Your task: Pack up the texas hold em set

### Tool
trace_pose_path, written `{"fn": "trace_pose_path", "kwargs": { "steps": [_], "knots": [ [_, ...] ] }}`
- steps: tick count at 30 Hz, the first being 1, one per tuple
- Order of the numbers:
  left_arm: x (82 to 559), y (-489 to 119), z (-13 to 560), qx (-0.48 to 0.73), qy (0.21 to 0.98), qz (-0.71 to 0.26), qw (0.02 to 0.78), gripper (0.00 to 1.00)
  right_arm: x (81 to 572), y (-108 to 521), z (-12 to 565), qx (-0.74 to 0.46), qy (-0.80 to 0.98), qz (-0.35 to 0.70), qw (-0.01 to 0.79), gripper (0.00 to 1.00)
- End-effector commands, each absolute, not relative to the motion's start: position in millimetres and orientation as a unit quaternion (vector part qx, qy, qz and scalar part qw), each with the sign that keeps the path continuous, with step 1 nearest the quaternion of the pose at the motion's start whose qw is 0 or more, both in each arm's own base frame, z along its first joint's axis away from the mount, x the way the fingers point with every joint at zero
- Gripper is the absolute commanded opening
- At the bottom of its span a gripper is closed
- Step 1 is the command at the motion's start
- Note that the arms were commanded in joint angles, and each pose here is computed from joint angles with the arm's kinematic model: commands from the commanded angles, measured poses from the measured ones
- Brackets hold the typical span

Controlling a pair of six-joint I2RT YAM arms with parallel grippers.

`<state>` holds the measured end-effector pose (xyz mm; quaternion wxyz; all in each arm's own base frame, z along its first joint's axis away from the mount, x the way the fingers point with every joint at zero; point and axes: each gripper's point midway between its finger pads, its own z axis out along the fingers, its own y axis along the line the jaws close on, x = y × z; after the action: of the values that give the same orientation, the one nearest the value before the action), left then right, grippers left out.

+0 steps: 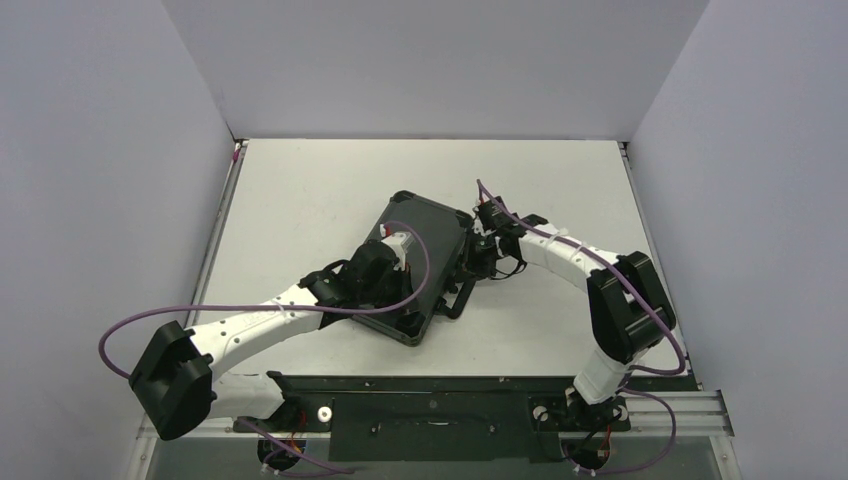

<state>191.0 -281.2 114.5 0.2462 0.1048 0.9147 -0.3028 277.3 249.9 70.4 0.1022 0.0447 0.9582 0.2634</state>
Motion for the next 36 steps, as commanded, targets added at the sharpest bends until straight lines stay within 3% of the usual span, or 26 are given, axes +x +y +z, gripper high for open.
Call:
{"fn": "trace_pose_path", "kwargs": {
  "steps": [1, 36],
  "knots": [
    [153, -273, 90, 0.123, 0.934, -0.287, 0.173, 0.00, 287, 269, 83, 0.028, 0.953, 0.277, 0.117, 0.01],
    [152, -273, 83, 0.116, 0.934, -0.292, 0.173, 0.00, 279, 246, 27, 0.027, 0.977, 0.192, 0.088, 0.00]
  ]
}}
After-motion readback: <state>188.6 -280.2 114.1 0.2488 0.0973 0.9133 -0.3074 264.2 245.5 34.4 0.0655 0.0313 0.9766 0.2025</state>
